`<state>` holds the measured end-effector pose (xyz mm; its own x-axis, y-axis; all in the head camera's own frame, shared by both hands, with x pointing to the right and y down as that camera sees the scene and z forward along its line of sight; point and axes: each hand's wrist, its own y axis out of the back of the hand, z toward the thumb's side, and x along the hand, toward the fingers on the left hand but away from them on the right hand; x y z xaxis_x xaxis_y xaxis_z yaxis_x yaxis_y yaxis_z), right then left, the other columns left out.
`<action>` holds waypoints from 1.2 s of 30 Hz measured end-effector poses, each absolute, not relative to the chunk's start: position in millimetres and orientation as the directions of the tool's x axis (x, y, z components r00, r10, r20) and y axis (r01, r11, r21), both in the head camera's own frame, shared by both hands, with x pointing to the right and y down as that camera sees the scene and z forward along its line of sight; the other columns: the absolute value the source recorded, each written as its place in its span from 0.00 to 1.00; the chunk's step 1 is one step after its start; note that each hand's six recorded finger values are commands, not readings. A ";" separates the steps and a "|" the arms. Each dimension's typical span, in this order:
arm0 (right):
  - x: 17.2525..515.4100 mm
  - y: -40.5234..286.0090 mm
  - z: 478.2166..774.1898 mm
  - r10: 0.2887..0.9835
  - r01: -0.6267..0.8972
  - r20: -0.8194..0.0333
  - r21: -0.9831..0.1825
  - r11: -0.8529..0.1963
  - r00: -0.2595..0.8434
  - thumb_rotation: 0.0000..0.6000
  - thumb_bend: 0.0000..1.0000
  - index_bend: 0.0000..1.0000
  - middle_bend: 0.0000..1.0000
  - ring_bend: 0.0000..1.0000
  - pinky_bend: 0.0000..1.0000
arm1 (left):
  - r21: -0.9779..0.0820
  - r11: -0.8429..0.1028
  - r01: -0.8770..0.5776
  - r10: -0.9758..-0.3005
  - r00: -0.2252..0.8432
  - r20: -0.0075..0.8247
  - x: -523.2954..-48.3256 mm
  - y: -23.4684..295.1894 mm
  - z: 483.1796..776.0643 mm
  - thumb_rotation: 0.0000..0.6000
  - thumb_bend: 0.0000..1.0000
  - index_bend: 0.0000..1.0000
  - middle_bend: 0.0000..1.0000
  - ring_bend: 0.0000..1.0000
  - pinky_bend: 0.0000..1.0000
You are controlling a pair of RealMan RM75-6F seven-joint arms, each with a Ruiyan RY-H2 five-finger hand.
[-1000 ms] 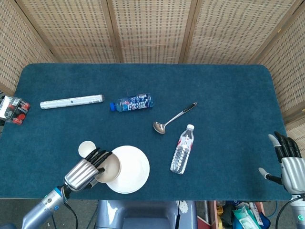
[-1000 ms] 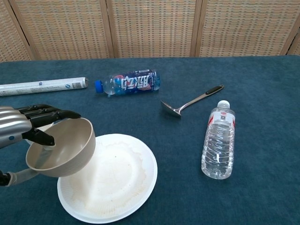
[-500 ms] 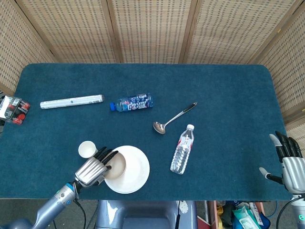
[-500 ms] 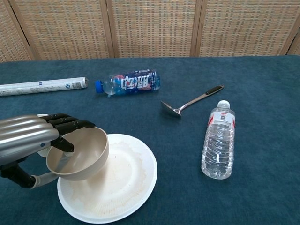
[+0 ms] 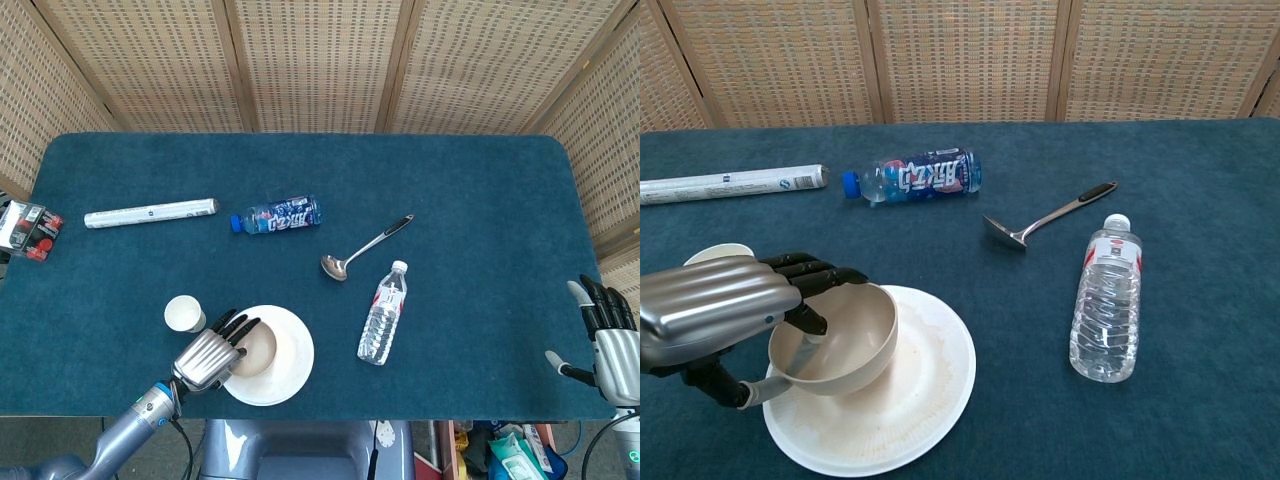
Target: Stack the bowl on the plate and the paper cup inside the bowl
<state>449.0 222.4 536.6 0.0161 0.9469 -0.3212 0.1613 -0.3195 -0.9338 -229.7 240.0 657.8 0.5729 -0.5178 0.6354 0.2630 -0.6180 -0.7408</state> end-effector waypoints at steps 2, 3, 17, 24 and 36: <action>449.1 222.5 536.3 0.947 0.162 -0.320 -0.934 -0.318 0.016 1.00 0.14 0.01 0.00 0.00 0.00 | -0.744 -0.616 0.260 -0.522 0.572 0.633 -227.9 239.3 658.4 1.00 0.41 0.58 0.00 0.00 0.00; 449.2 222.6 536.2 0.947 0.163 -0.320 -0.934 -0.318 0.016 1.00 0.14 0.01 0.00 0.00 0.00 | -0.744 -0.617 0.258 -0.523 0.571 0.632 -227.2 239.2 658.8 1.00 0.41 0.55 0.00 0.00 0.00; 450.2 222.5 535.5 0.948 0.166 -0.317 -0.934 -0.315 0.013 1.00 0.14 0.01 0.00 0.00 0.00 | -0.753 -0.621 0.217 -0.549 0.565 0.616 -226.4 235.0 658.5 1.00 0.26 0.36 0.00 0.00 0.00; 449.9 222.4 535.7 0.948 0.165 -0.318 -0.934 -0.315 0.014 1.00 0.14 0.01 0.00 0.00 0.00 | -0.790 -0.597 0.139 -0.611 0.559 0.561 -239.7 214.9 633.2 1.00 0.26 0.36 0.00 0.00 0.00; 447.5 223.4 536.4 0.947 0.160 -0.321 -0.934 -0.319 0.019 1.00 0.14 0.01 0.00 0.00 0.00 | -0.857 -0.504 0.111 -0.733 0.470 0.492 -305.7 179.5 584.0 1.00 0.26 0.41 0.00 0.00 0.00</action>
